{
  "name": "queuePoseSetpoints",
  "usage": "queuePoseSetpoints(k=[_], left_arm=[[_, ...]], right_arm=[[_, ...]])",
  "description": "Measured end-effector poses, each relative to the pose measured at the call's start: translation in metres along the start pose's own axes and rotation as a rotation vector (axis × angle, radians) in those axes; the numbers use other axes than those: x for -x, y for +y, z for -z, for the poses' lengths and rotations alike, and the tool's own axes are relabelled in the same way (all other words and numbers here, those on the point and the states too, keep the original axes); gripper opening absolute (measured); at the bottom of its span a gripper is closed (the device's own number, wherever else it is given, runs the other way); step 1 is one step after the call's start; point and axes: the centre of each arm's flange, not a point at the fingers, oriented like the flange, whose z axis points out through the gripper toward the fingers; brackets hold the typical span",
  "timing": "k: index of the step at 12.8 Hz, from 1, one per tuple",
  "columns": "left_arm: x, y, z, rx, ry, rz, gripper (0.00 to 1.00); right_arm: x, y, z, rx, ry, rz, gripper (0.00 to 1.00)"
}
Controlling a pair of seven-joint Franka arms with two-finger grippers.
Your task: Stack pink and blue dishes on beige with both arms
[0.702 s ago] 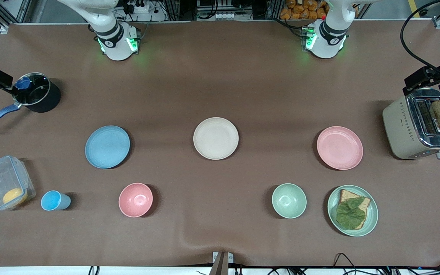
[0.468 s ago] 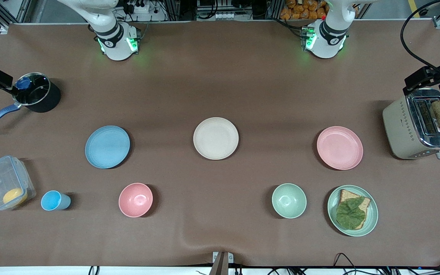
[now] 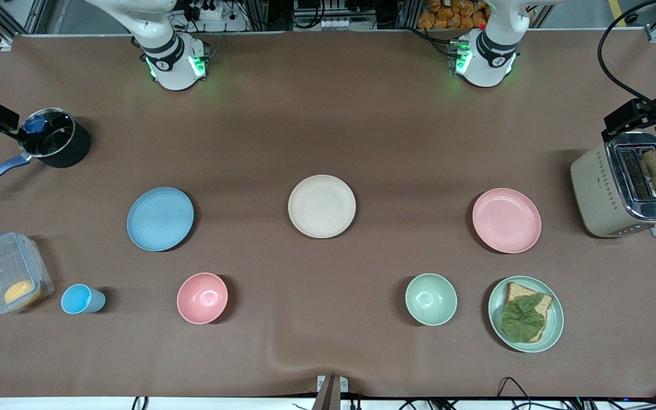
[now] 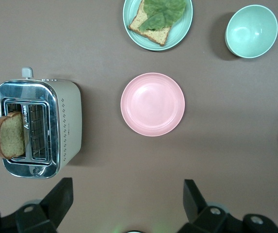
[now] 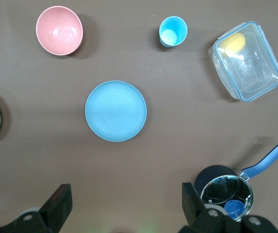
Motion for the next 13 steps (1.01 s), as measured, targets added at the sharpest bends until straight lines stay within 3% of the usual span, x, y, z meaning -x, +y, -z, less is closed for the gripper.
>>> queuePoseSetpoints(k=[6,13], left_arm=[[-0.012,-0.001,-0.024,-0.004,-0.052,0.010,1.00],[-0.025,-0.001,-0.072,-0.015,-0.070,0.024,1.00]], right_arm=[[0.000,0.000,-0.006,-0.002,-0.017,0.000,1.00],[-0.031,0.009,-0.078,-0.025,-0.145,-0.006,1.00]])
